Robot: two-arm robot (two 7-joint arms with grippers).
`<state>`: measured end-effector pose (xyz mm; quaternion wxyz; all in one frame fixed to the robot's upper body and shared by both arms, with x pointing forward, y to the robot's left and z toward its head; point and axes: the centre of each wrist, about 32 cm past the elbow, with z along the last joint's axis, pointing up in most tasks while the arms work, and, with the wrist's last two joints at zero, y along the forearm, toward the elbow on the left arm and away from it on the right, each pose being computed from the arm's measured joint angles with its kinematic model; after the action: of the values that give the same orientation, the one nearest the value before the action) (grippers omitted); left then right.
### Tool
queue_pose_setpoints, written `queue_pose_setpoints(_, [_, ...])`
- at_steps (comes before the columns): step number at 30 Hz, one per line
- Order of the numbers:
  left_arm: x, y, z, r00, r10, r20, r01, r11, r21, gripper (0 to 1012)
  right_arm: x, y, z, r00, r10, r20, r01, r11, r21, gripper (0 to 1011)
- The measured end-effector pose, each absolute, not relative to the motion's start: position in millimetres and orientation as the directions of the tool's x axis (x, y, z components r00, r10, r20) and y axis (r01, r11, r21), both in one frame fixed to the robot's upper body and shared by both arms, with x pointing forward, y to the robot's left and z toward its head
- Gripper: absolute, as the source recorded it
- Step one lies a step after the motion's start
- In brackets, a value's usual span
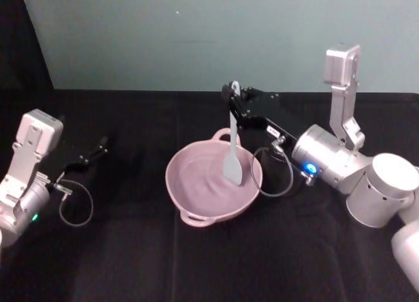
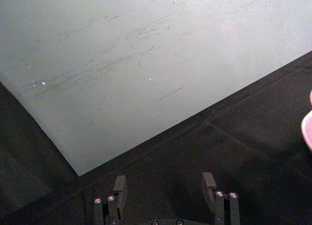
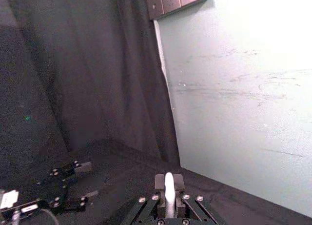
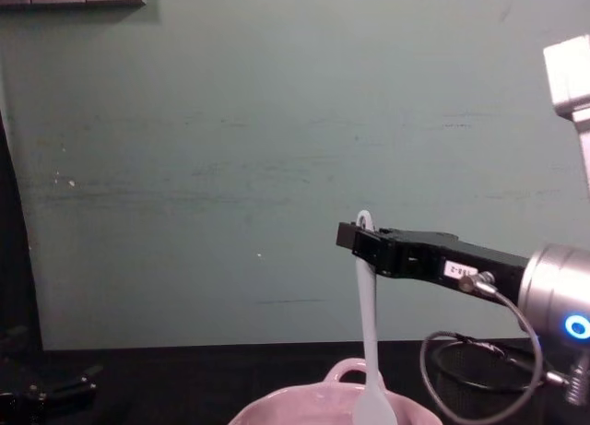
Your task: Use the one hand to pick up the spoon and stir the clear water in the bowl.
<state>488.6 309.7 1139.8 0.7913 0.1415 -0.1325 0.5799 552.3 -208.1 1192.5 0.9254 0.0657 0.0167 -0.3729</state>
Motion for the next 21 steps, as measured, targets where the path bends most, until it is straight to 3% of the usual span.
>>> queue_pose_setpoints(12, [488.6, 309.7, 1139.8, 0.292, 0.880, 0.374, -0.955, 0.287, 0.070, 1011, 535.3, -192.1, 1189.8, 0.762, -0.642, -0.081, 0.647, 0.754, 0.111, 109])
queue_pose_setpoints(21, [488.6, 309.7, 1139.8, 0.292, 0.880, 0.374, -0.955, 0.287, 0.070, 1011, 546.6, -167.4, 1186.8, 0.797, -0.597, -0.089, 0.604, 0.791, 0.102, 109])
